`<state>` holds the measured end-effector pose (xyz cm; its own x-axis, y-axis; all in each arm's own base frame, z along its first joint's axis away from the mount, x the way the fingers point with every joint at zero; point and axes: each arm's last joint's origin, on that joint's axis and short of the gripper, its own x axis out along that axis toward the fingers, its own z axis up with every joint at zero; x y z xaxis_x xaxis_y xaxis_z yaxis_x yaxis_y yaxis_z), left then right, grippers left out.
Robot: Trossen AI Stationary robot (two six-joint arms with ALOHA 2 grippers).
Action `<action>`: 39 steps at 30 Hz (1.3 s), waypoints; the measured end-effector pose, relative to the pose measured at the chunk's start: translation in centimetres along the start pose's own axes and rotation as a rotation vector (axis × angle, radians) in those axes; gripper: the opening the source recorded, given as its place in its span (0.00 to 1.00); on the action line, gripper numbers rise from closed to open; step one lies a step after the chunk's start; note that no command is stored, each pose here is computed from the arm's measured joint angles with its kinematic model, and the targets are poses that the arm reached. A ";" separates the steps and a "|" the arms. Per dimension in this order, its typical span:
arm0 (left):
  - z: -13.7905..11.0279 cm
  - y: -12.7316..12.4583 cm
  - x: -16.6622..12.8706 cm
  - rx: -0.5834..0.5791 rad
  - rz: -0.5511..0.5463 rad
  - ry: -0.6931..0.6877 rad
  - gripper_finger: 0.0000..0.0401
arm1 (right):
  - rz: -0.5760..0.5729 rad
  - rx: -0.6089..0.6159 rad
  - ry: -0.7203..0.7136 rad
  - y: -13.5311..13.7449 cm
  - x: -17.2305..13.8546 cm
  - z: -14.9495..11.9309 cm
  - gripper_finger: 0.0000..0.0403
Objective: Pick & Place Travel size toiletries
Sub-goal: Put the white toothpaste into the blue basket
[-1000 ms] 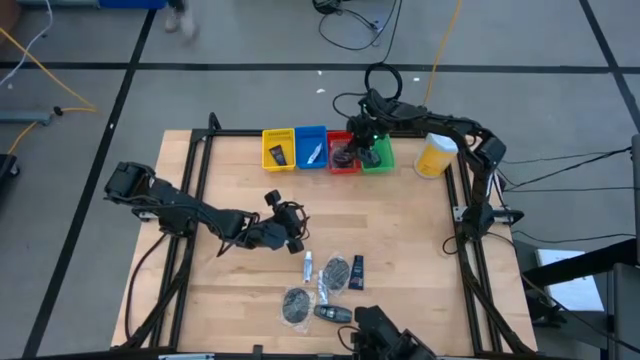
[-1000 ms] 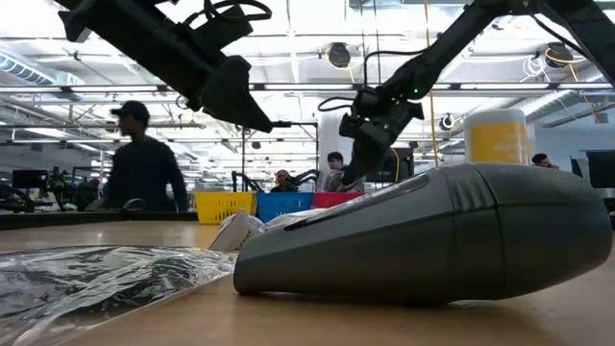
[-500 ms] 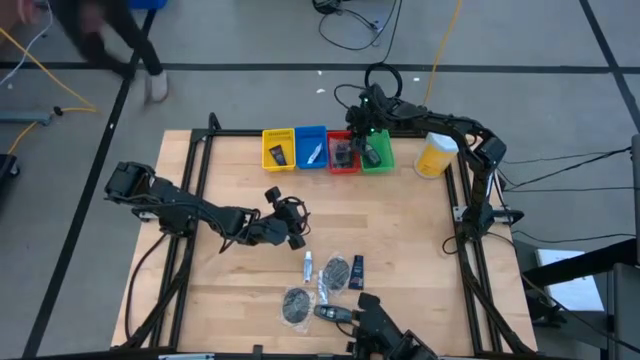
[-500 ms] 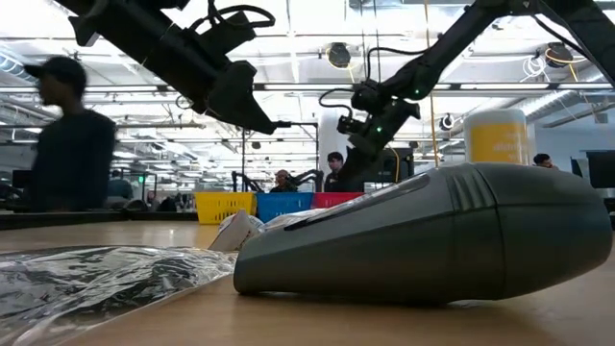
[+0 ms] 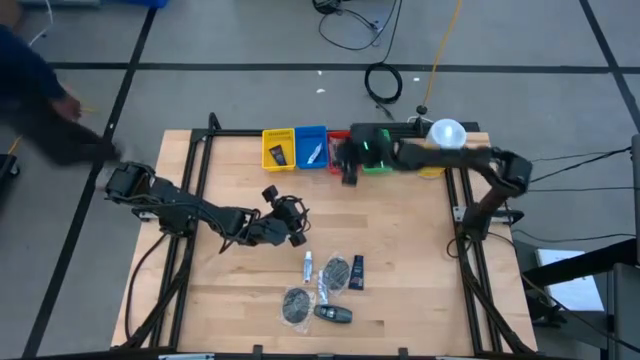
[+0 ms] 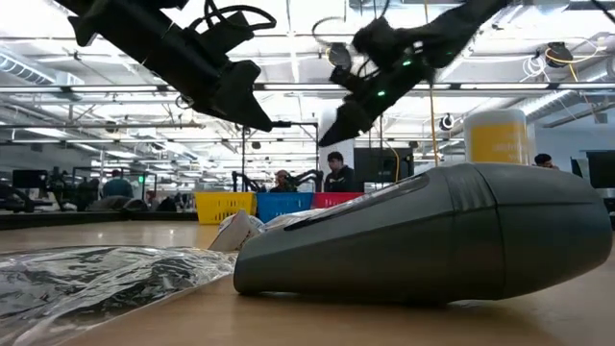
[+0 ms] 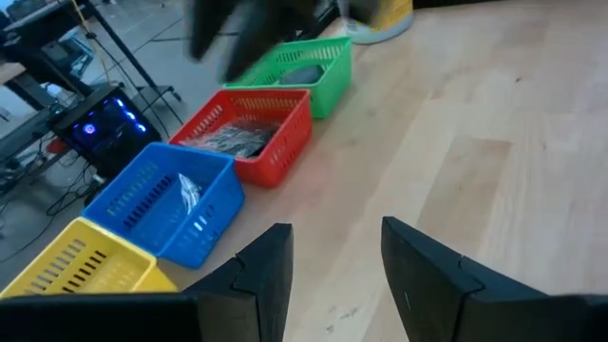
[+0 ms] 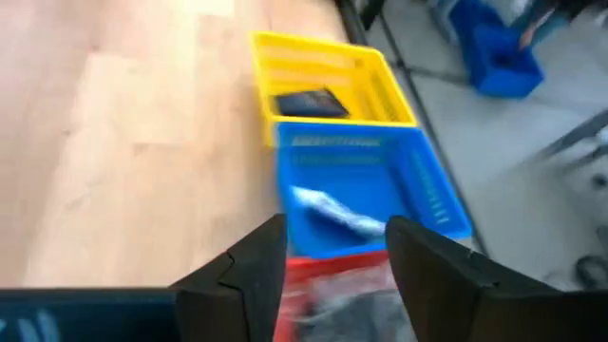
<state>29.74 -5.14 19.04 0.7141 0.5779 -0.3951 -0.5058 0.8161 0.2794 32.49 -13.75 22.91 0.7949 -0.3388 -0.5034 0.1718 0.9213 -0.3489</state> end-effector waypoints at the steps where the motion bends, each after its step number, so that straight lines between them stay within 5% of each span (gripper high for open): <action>1: 0.0 -0.2 -0.2 0.003 -0.005 -0.002 0.40 | -0.002 -0.013 -0.018 1.7 -0.7 -0.2 0.41; 9: -0.4 -2.2 -2.4 0.056 -0.099 -0.023 0.40 | 0.041 -0.025 -0.143 14.6 -5.6 -3.4 0.32; 16: 0.2 -4.5 -5.6 0.080 -0.276 -0.035 0.40 | 0.188 0.030 -0.114 21.1 -8.3 -6.0 0.27; 26: 0.2 -5.9 -7.7 0.079 -0.501 0.092 0.40 | 0.312 0.193 -0.131 24.2 -10.0 -7.2 0.24; 30: 0.3 -6.1 -7.6 -0.049 -0.604 0.162 0.40 | 0.331 0.217 -0.142 24.4 -10.3 -7.7 0.24; 39: 1.3 -5.1 -5.8 -0.220 -0.555 0.159 0.40 | 0.330 0.198 -0.162 24.3 -10.4 -8.3 0.24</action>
<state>28.80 -12.68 21.01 0.8270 0.0458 -0.5603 -0.1794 0.9661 -0.1858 23.53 10.53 13.08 0.9046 0.0004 -0.4262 -0.0111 0.9997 -0.0228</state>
